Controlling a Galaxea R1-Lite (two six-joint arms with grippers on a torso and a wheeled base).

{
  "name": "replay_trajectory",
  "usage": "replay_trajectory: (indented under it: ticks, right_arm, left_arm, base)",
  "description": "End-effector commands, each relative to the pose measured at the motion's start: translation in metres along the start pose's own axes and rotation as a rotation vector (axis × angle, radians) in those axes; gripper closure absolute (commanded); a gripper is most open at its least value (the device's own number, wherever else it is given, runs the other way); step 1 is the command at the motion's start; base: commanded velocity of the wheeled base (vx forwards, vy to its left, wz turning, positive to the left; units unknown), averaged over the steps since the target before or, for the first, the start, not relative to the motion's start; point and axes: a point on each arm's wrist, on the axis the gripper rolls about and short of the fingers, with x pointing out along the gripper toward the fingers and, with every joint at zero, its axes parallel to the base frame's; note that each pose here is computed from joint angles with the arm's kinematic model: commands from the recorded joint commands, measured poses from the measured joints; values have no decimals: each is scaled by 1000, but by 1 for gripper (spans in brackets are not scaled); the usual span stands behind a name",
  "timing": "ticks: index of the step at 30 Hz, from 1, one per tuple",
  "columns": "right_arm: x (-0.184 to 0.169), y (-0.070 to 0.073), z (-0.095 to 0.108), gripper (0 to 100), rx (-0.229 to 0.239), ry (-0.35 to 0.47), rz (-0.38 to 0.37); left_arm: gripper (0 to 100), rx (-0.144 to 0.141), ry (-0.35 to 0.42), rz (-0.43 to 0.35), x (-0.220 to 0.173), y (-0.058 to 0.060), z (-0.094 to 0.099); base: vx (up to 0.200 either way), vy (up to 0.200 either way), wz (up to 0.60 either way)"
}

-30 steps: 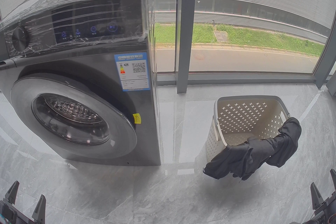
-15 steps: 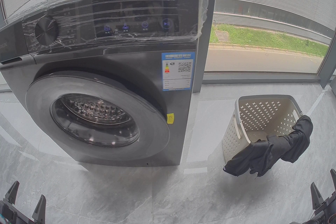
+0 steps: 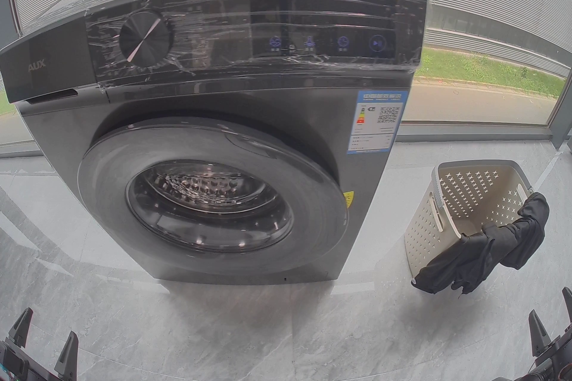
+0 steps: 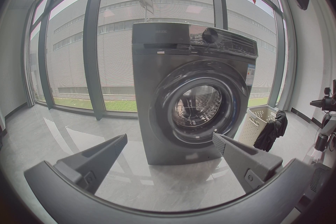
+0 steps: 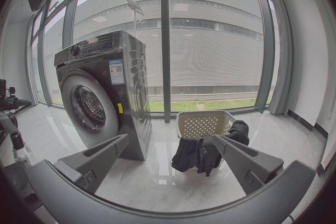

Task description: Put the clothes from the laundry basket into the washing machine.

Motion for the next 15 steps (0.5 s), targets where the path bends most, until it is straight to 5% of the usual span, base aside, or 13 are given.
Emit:
replay_trajectory:
  ticks: [1,15]
  right_arm:
    - [1,0,-5,0,0,8,1]
    - [1,0,-5,0,0,8,1]
  left_arm:
    - [0,0,0,0,0,0,-5]
    - [0,0,0,0,0,0,-5]
  base:
    - [0,200,0]
    - [0,200,0]
